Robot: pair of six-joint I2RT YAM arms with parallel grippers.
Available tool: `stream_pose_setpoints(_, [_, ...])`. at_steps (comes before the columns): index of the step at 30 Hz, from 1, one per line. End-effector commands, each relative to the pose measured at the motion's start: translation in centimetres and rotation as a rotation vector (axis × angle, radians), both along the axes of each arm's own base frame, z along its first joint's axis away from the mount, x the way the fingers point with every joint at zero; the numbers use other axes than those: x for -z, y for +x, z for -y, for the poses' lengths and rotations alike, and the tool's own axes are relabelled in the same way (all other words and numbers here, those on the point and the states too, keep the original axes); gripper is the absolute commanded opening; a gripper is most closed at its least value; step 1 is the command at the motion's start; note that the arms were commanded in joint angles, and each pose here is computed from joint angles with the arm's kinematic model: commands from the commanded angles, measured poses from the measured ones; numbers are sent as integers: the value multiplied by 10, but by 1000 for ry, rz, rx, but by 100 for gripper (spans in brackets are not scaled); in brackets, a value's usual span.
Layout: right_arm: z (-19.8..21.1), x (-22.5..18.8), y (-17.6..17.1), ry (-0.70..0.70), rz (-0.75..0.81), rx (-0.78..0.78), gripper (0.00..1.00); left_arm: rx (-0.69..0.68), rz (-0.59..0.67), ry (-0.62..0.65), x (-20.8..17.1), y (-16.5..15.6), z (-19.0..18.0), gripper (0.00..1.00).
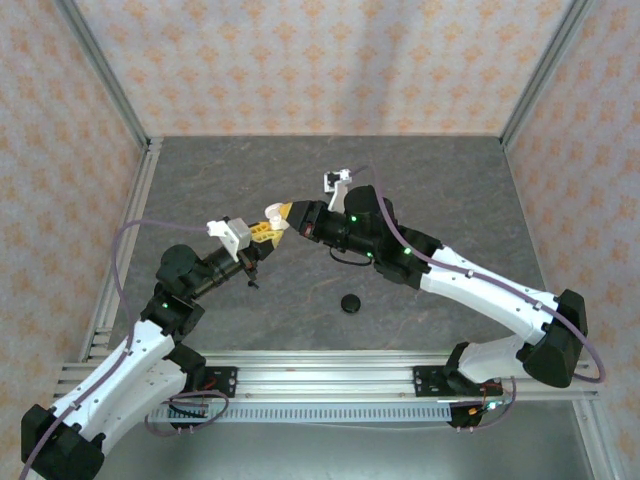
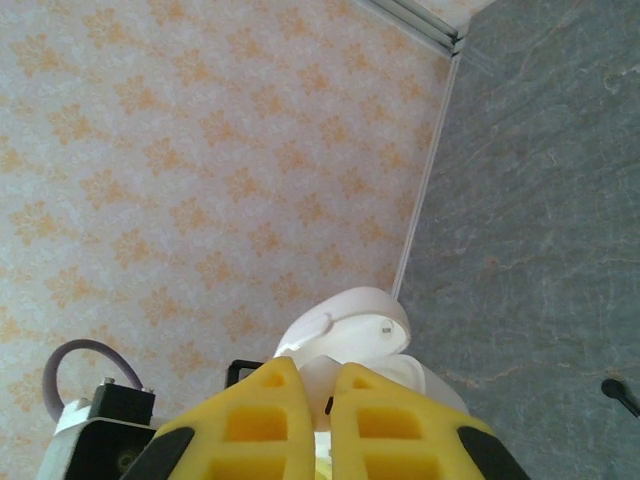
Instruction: Insert wireless bluetooth earbuds into charging case
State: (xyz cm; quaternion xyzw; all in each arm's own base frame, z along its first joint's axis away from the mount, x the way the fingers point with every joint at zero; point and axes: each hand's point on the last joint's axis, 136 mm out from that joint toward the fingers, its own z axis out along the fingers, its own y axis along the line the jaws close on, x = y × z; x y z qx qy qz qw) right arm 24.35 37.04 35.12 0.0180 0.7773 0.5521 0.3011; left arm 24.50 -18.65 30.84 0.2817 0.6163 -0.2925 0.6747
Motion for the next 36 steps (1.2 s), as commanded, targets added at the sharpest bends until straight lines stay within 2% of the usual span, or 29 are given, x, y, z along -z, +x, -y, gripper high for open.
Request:
stream_pose_setpoints(1, [10, -3, 1, -28, -2, 38, 9, -24, 90, -40, -31, -1, -3, 0])
stream_pose_setpoints(8, [5, 5, 2, -80, -17, 25, 14, -18, 87, -34, -30, 0, -2, 0])
stream_pose_setpoints(19, [9, -3, 4, -143, 13, 31, 30, -16, 70, -25, -24, 1, -1, 0])
stream_pose_setpoints(27, [14, -11, 1, -161, 29, 28, 36, -21, 53, -14, -19, 2, -1, 0])
stream_pose_setpoints(30, [23, -16, 0, -197, 38, 44, 37, -44, 40, -2, -15, 5, -4, 0])
stream_pose_setpoints(36, [30, -5, -7, -367, 19, 35, 37, -81, 20, 22, -9, 11, -7, 0])
